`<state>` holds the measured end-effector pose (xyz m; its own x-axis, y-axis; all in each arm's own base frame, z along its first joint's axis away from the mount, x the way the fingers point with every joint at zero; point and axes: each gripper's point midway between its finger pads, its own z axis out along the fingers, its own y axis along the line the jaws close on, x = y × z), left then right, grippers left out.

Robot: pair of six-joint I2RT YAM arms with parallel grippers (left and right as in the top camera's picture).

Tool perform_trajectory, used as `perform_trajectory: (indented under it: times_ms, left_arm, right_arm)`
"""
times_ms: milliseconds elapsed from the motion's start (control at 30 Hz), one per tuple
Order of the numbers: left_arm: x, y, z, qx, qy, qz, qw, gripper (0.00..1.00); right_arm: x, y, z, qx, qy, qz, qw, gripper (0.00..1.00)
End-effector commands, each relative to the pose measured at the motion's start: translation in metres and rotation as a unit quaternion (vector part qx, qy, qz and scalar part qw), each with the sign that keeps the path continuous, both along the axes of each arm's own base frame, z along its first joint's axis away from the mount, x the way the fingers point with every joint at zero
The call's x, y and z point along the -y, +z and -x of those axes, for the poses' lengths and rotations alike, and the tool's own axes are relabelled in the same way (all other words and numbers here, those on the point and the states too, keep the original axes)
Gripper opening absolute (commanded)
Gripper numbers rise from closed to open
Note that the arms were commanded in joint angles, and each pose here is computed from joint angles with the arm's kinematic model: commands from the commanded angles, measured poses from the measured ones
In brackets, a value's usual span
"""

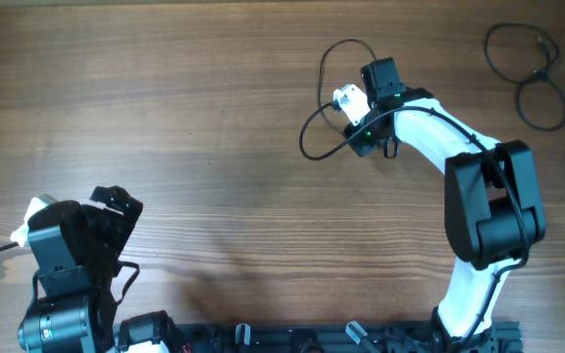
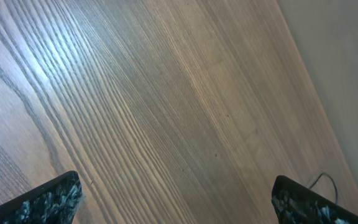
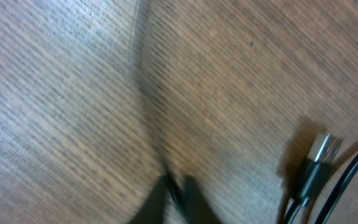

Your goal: Untangle cables

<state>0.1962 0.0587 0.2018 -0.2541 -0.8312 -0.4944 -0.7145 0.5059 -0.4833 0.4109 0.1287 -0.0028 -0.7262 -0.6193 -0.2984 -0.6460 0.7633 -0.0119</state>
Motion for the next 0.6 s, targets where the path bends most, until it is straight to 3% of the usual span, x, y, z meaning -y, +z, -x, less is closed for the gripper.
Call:
perform_trajectory:
  times_ms: [0,67,367,500,533,567]
  left_arm:
    - [-0.001,0.001,0.0,0.004,0.004,0.0,1.0,1.0]
    - [-0.001,0.001,0.0,0.004,0.004,0.0,1.0,1.0]
    - [-0.001,0.002,0.0,0.004,0.004,0.0,1.0,1.0]
    - [-0.001,0.002,0.0,0.004,0.004,0.0,1.0,1.0]
    - [-0.001,0.002,0.0,0.004,0.004,0.0,1.0,1.0]
    - [-0.001,0.002,0.0,0.004,0.004,0.0,1.0,1.0]
  right_arm:
    - [0.019,-0.019,0.016,-0.046,-0.056,0.041,0.997,0.04]
    - [0.02,-0.003,0.019,-0.042,-0.056,0.039,0.997,0.04]
    - [0.029,0.147,-0.001,0.138,-0.074,-0.017,0.988,0.04]
    - [0.058,0.174,-0.014,0.183,-0.115,-0.026,0.976,0.05]
    - [0.063,0.17,-0.018,0.181,-0.122,-0.027,0.976,0.15]
    - [0.07,0.161,-0.02,0.171,-0.129,-0.025,0.977,0.35]
